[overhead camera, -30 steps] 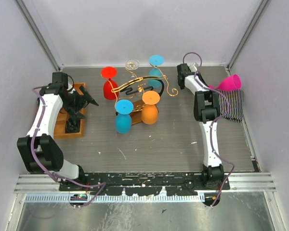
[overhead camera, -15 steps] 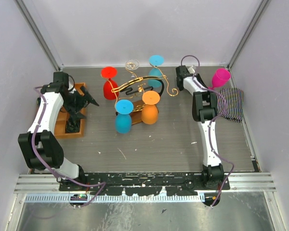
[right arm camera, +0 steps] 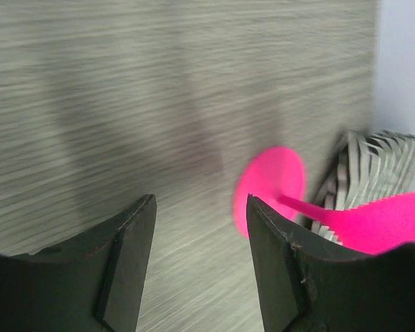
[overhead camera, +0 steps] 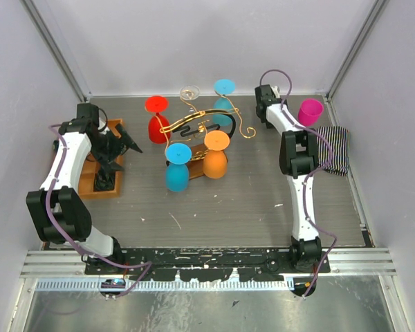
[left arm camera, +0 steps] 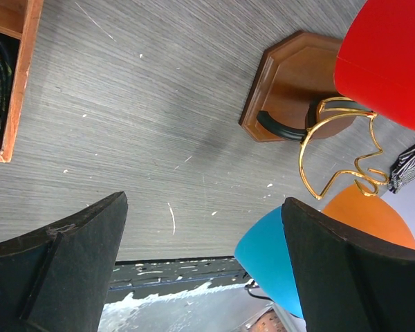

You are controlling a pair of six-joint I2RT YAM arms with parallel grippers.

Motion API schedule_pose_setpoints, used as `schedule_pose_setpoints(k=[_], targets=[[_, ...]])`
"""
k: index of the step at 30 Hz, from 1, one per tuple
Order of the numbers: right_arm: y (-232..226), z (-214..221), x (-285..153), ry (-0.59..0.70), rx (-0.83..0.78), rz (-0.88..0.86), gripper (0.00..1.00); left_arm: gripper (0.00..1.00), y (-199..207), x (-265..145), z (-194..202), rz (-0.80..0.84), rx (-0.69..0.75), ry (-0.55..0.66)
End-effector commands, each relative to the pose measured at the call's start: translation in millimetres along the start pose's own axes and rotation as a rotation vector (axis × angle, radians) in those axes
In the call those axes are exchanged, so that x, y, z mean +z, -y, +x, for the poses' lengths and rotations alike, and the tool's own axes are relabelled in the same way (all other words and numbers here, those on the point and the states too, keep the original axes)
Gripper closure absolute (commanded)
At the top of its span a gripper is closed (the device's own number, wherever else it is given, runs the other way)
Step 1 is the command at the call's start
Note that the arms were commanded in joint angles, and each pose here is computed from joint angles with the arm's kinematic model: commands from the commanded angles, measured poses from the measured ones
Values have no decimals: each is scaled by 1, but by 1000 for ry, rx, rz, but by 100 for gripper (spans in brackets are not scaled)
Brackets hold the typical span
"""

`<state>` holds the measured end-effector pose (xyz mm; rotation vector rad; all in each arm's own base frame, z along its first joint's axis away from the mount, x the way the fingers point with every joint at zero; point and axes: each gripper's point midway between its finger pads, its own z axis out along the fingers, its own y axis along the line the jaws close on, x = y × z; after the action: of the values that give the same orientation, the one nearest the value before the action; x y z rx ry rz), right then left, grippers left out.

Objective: Take the wine glass off the wine glass rack

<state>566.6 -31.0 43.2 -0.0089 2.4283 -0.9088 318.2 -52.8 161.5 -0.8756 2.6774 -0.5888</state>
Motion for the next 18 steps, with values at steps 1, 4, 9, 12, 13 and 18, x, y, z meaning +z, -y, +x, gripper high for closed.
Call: schedule_pose_setpoints(k=[1, 4, 9, 12, 13, 18], targets=[[-64, -12, -39, 15, 122, -395, 39, 0, 4, -10, -4, 7, 17, 19], [-64, -36, -63, 63, 186, -494, 38, 0, 4, -12, -5, 4, 18, 26], [-46, -87, -112, 169, 341, -657, 46, 0, 5, -18, -3, 5, 17, 37], [-25, -109, -133, 200, 453, -739, 48, 0, 6, -28, -4, 9, 22, 68], [-21, -114, -141, 199, 490, -807, 48, 0, 7, -31, -4, 9, 24, 76], [3, -137, -187, 193, 663, -1130, 49, 0, 11, -42, -1, 26, 20, 98]])
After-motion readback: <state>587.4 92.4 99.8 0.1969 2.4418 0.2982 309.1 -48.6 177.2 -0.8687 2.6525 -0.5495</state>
